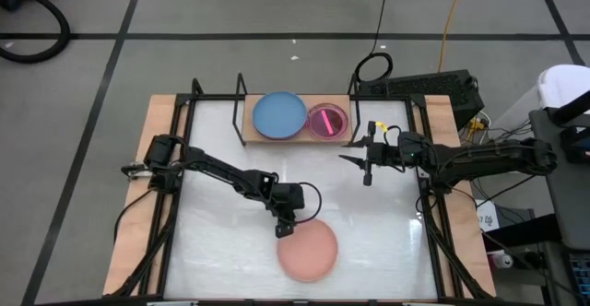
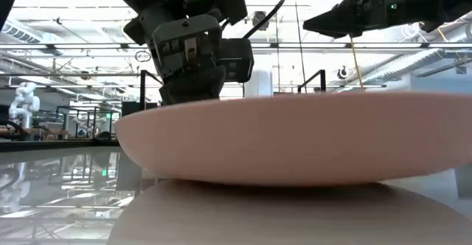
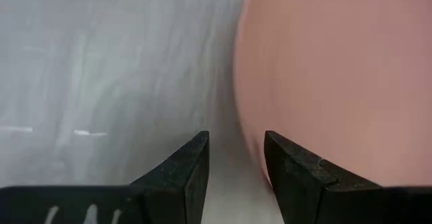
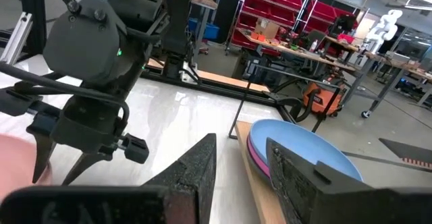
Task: Place and stack plates onto a shelf
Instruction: Stack the peach plate on the blue plate
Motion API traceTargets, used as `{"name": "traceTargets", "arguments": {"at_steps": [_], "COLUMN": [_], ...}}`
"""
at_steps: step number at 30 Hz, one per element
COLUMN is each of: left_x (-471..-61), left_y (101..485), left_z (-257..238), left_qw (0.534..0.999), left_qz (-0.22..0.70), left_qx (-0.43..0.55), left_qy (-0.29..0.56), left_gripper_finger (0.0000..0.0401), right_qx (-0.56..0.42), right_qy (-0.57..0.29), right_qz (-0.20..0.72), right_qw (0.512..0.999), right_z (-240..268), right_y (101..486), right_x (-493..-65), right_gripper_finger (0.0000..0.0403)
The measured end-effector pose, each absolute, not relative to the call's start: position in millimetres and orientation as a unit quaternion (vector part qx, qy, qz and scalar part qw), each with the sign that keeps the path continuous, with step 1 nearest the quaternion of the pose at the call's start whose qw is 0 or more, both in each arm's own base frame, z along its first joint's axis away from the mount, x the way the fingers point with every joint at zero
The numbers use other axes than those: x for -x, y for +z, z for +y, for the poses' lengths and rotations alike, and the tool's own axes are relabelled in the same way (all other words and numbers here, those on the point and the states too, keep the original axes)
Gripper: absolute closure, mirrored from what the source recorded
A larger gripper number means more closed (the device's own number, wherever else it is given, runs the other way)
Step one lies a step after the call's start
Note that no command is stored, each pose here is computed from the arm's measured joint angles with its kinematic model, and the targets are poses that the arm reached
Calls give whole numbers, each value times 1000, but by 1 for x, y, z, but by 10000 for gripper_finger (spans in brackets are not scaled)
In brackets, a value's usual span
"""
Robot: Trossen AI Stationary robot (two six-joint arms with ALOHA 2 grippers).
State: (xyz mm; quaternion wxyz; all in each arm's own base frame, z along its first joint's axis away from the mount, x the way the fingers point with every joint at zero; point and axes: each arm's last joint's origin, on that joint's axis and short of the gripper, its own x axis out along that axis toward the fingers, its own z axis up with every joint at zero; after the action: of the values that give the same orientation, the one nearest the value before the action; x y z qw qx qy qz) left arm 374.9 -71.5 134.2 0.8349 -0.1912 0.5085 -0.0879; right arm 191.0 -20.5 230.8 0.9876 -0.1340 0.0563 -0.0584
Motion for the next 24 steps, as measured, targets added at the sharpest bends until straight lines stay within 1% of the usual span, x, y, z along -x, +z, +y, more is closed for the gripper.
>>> {"name": "traceTargets", "arguments": {"at_steps": [4,6,15,20,22,24], "left_x": [-375,-375,-376,-380,-379,-384], "left_y": [134,134,136,153,167,187], "left_z": [-71,-71,-64,-45,-35,-22], "left_qw": [835,834,828,827,824,831], "left_qz": [509,509,508,521,540,540], "left_qx": [192,192,203,180,152,117], "left_qy": [-88,-88,-120,-107,-86,-61], "left_gripper_finger": [257,272,385,390,390,390], "right_qx": [134,134,134,134,134,134], "right_qy": [-58,-58,-58,-58,-58,-58], "right_qz": [56,56,56,57,57,60], "right_qw": [988,988,988,988,988,987], "right_z": [-20,-20,-20,-20,-20,-20], "right_y": [231,231,231,231,231,230], "right_x": [-191,-191,-191,-191,-191,-191], "right_gripper_finger": [291,291,291,291,291,291]}}
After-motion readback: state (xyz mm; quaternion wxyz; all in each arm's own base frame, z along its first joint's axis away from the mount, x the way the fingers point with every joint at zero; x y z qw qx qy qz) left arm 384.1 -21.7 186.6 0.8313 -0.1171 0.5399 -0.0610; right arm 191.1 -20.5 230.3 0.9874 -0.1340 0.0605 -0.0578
